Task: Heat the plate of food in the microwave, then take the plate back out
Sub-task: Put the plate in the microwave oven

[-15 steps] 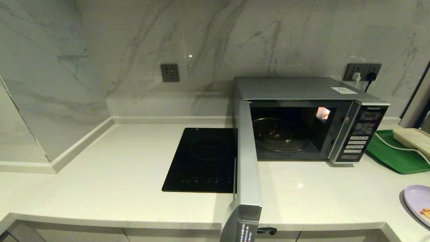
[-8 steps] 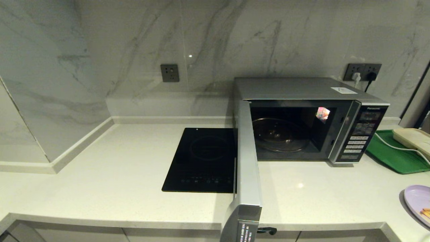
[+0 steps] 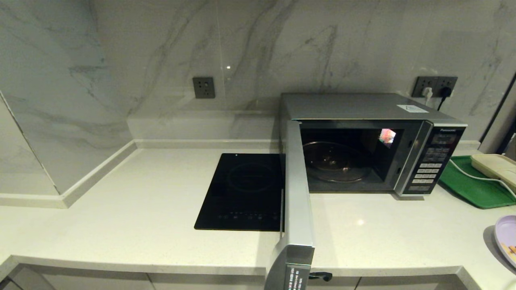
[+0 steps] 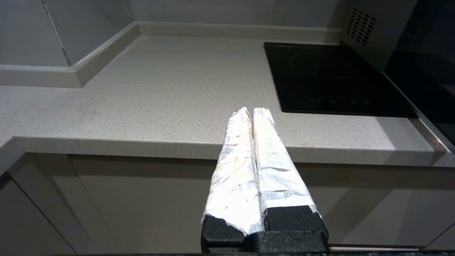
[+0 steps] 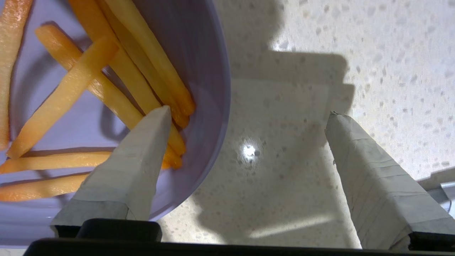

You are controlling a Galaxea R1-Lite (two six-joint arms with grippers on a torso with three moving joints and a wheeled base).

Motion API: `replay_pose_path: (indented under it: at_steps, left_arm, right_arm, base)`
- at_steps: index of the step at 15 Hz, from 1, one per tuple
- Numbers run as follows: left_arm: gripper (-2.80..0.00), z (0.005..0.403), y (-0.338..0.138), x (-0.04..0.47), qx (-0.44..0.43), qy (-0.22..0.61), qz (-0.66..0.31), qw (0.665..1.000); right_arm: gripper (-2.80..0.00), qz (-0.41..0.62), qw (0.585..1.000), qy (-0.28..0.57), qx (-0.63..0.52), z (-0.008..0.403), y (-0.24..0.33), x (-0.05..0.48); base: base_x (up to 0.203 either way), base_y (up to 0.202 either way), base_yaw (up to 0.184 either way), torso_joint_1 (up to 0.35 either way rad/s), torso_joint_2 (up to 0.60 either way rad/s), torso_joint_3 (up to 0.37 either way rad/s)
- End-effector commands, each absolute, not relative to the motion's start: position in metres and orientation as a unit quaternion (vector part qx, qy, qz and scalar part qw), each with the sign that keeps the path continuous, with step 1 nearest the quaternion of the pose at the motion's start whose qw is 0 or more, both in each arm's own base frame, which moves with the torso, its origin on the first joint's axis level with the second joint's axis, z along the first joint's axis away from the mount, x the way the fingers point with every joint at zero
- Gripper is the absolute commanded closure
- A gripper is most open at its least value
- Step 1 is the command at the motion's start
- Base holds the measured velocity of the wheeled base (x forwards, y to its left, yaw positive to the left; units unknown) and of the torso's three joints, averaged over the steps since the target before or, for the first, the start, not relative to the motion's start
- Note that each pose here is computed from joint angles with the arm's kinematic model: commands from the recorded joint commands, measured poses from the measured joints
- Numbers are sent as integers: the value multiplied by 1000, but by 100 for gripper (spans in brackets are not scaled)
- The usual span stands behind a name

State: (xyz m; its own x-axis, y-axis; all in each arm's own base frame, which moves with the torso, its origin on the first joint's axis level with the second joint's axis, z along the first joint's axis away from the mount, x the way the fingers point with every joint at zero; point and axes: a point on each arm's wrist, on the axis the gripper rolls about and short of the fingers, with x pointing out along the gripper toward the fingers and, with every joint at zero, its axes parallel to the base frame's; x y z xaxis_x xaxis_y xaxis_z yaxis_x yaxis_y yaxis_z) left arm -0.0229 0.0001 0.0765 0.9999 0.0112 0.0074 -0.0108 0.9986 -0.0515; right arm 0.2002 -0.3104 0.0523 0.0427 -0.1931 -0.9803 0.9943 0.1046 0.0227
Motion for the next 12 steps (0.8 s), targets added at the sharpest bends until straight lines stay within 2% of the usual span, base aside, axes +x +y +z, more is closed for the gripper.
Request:
replay_pose_path:
  at_steps: [1,6,12]
  left_arm:
    - [0,77,0,-23,-26,-4,5,1000]
    - [0,76,0,-23,-26,-5,5,1000]
    - [0,77,0,-23,-26,-5,6,1000]
  right_arm:
    - [-280,-514,582,461,430,48,-311,200]
    - [-280,-515,587,455,428,52,-310,200]
    - [-280,-515,615,428,417,80,-307,198]
  base:
    - [0,0,0,0,0,0]
    - [0,0,0,0,0,0]
    - [0,0,0,0,0,0]
